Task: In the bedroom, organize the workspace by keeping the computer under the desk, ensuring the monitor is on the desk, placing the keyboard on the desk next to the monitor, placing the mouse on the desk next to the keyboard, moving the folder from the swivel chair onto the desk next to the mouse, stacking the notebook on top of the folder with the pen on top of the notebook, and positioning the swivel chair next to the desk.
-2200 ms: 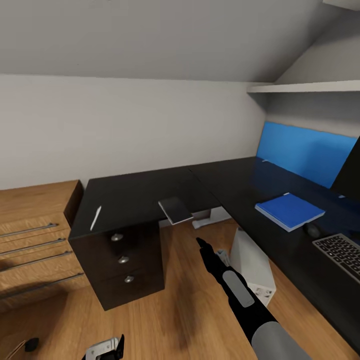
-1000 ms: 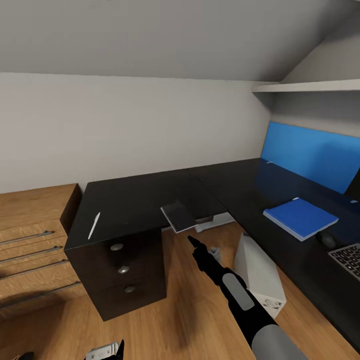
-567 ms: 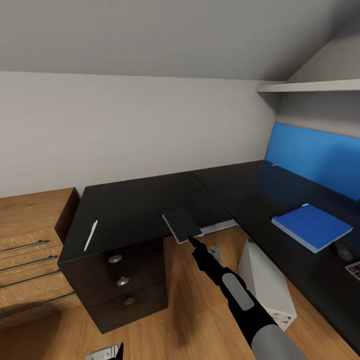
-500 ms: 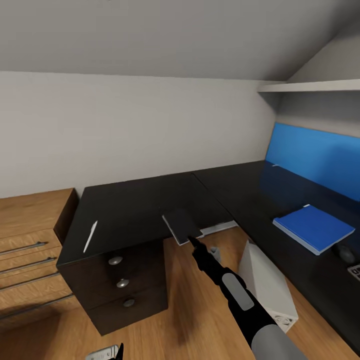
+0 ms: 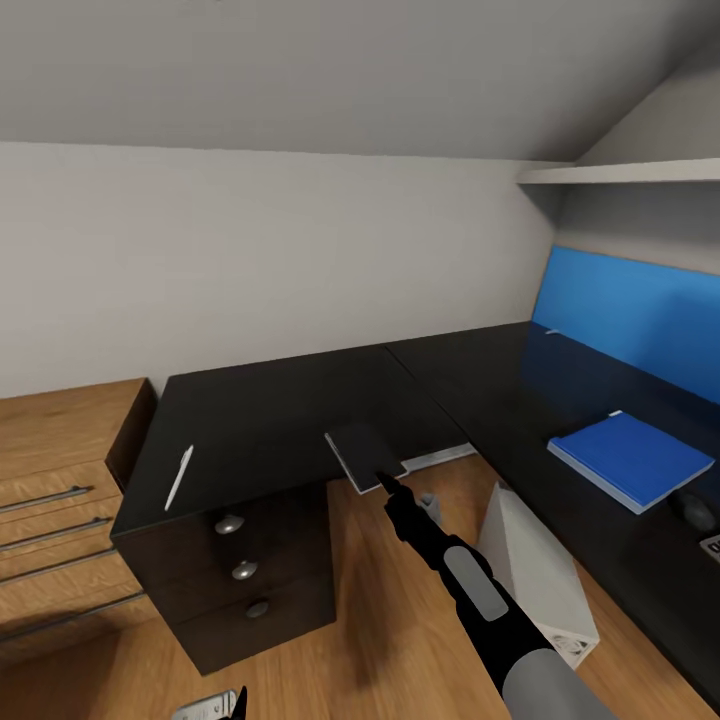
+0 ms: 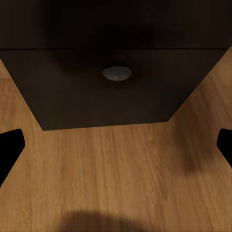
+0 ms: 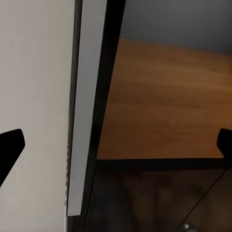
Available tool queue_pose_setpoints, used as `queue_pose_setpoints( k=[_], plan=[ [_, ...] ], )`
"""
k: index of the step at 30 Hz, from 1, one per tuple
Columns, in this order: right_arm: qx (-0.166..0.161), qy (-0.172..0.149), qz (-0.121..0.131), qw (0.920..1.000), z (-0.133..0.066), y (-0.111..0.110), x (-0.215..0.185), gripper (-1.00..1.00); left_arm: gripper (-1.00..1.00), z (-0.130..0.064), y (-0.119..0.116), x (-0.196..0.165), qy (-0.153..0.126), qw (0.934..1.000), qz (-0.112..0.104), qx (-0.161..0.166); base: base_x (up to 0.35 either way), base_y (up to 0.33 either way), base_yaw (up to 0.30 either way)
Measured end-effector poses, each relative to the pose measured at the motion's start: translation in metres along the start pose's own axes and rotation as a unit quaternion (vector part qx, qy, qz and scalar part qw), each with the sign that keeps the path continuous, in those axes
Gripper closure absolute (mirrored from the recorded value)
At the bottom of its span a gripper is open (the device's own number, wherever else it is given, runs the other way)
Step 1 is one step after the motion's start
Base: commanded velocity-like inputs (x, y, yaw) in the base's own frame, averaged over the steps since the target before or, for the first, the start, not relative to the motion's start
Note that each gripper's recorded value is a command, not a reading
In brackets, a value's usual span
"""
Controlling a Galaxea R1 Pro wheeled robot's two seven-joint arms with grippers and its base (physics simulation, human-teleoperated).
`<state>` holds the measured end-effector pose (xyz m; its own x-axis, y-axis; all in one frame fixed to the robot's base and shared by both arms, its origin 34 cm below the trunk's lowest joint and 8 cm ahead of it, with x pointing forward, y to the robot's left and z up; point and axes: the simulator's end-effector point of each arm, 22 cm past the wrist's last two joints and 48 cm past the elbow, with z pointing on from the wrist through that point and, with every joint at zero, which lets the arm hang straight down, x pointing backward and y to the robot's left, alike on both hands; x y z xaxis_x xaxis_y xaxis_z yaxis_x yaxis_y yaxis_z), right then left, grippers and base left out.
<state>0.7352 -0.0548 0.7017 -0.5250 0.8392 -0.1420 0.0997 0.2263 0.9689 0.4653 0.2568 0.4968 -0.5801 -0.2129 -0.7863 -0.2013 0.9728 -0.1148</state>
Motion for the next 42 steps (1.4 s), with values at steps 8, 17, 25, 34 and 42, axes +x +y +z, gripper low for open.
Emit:
queue_pose_setpoints(
  k=[8, 17, 25, 34, 42],
  plan=[
    [0.0, 0.0, 0.0, 1.0, 0.0, 0.0, 0.0, -1.0, -1.0, 0.0, 0.0, 0.0, 0.0, 1.0, 0.0, 0.0, 0.096, 0.084, 0.0],
    [0.001, 0.001, 0.001, 1.0, 0.0, 0.0, 0.0, -1.0, -1.0, 0.0, 0.0, 0.0, 0.0, 1.0, 0.0, 0.0, 0.014, 0.012, 0.0],
    [-0.001, -0.001, 0.002, 1.0, 0.0, 0.001, -0.001, 1.0, -1.0, 0.0, 0.0, 0.001, 0.001, 1.0, 0.0, 0.0, 0.001, 0.001, 0.0],
    [-0.002, -0.001, 0.002, 1.0, 0.0, 0.001, -0.001, 1.0, -1.0, 0.0, 0.001, 0.002, 0.002, 1.0, 0.001, -0.001, 0.0, 0.0, 0.0],
    [-0.001, -0.001, -0.002, 1.0, -0.001, 0.01, -0.003, 1.0, -1.0, -0.005, 0.0, -0.006, 0.002, 1.0, 0.001, -0.001, 0.0, 0.0, 0.0]
  ],
)
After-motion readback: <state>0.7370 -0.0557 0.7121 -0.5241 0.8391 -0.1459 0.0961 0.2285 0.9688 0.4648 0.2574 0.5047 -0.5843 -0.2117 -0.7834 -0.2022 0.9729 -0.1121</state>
